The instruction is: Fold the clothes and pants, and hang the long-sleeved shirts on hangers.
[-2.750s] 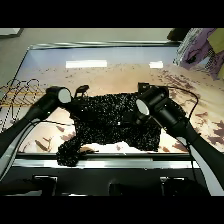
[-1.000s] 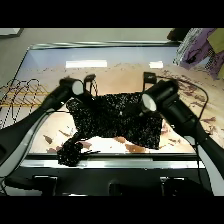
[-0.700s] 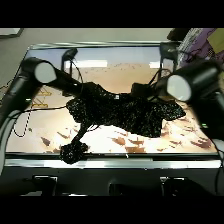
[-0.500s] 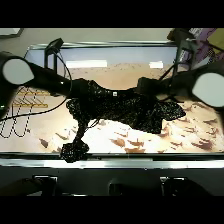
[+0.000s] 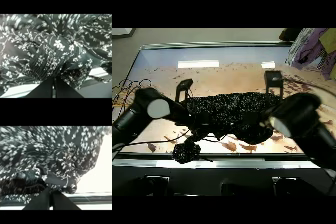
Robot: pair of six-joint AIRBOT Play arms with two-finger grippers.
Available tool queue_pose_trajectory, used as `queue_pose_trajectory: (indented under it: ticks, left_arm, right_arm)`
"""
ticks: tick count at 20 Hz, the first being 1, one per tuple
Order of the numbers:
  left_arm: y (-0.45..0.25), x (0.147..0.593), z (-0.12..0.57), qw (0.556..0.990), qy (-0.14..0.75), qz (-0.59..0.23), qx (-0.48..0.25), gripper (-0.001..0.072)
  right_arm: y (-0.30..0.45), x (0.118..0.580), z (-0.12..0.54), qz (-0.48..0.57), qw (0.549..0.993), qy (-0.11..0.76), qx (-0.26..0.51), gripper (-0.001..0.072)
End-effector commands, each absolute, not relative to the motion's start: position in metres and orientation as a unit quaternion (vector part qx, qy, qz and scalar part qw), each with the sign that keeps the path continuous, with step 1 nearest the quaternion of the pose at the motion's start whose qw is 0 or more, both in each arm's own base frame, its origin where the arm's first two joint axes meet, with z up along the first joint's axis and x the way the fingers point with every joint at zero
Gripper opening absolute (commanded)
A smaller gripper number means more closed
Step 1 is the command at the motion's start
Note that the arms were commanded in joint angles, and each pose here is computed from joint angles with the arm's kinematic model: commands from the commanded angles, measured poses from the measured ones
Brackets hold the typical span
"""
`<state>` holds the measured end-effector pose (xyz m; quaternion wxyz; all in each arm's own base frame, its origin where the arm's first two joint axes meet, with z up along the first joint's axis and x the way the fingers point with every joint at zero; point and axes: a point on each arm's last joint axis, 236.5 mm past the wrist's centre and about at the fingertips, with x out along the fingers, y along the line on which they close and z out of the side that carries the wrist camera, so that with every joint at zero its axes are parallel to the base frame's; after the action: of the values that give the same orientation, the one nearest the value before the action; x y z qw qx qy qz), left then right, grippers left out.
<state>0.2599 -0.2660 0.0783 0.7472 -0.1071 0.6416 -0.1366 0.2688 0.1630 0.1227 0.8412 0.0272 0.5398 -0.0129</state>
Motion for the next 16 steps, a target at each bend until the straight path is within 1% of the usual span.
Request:
queue_pose_trajectory:
  ticks: [1, 4, 5, 6, 7, 8, 10, 11, 12, 13, 15, 16]
  left_arm:
    - [-0.273, 0.258, 0.033, 0.733, 0.651, -0.121, -0.157, 0.0025]
    - [-0.276, 0.267, 0.018, 0.729, 0.647, -0.117, -0.19, 0.0031]
    - [-0.276, 0.27, 0.016, 0.728, 0.647, -0.114, -0.193, 0.0119]
    - [-0.275, 0.273, 0.015, 0.729, 0.646, -0.115, -0.196, 0.0349]
    - [-0.272, 0.279, 0.016, 0.731, 0.642, -0.117, -0.2, 0.0531]
    - [-0.265, 0.286, 0.02, 0.732, 0.639, -0.118, -0.208, 0.0552]
    - [-0.232, 0.301, 0.03, 0.734, 0.632, -0.117, -0.217, 0.0555]
    - [-0.204, 0.309, 0.036, 0.741, 0.628, -0.103, -0.217, 0.0572]
    - [-0.168, 0.317, 0.045, 0.751, 0.617, -0.085, -0.219, 0.0623]
    - [-0.129, 0.326, 0.053, 0.766, 0.601, -0.063, -0.219, 0.0621]
    - [-0.049, 0.332, 0.063, 0.801, 0.574, -0.031, -0.168, 0.0611]
    - [-0.019, 0.328, 0.064, 0.806, 0.572, -0.019, -0.15, 0.061]
  right_arm:
    - [0.18, 0.277, 0.068, -0.015, 0.846, 0.529, 0.07, 0.0028]
    - [0.19, 0.28, 0.057, -0.006, 0.847, 0.522, 0.098, 0.0028]
    - [0.192, 0.28, 0.057, -0.003, 0.846, 0.523, 0.101, 0.0028]
    - [0.193, 0.28, 0.057, -0.002, 0.846, 0.523, 0.102, 0.0028]
    - [0.193, 0.281, 0.057, 0.0, 0.847, 0.522, 0.101, 0.0028]
    - [0.194, 0.281, 0.058, 0.002, 0.848, 0.52, 0.102, 0.0028]
    - [0.196, 0.282, 0.059, 0.005, 0.849, 0.518, 0.104, 0.0028]
    - [0.195, 0.282, 0.059, 0.004, 0.849, 0.519, 0.104, 0.0028]
    - [0.195, 0.282, 0.059, 0.005, 0.849, 0.519, 0.104, 0.0028]
    - [0.195, 0.282, 0.059, 0.005, 0.849, 0.519, 0.104, 0.0028]
    - [0.196, 0.282, 0.058, 0.009, 0.849, 0.519, 0.098, 0.003]
    - [0.196, 0.282, 0.058, 0.01, 0.849, 0.52, 0.097, 0.003]
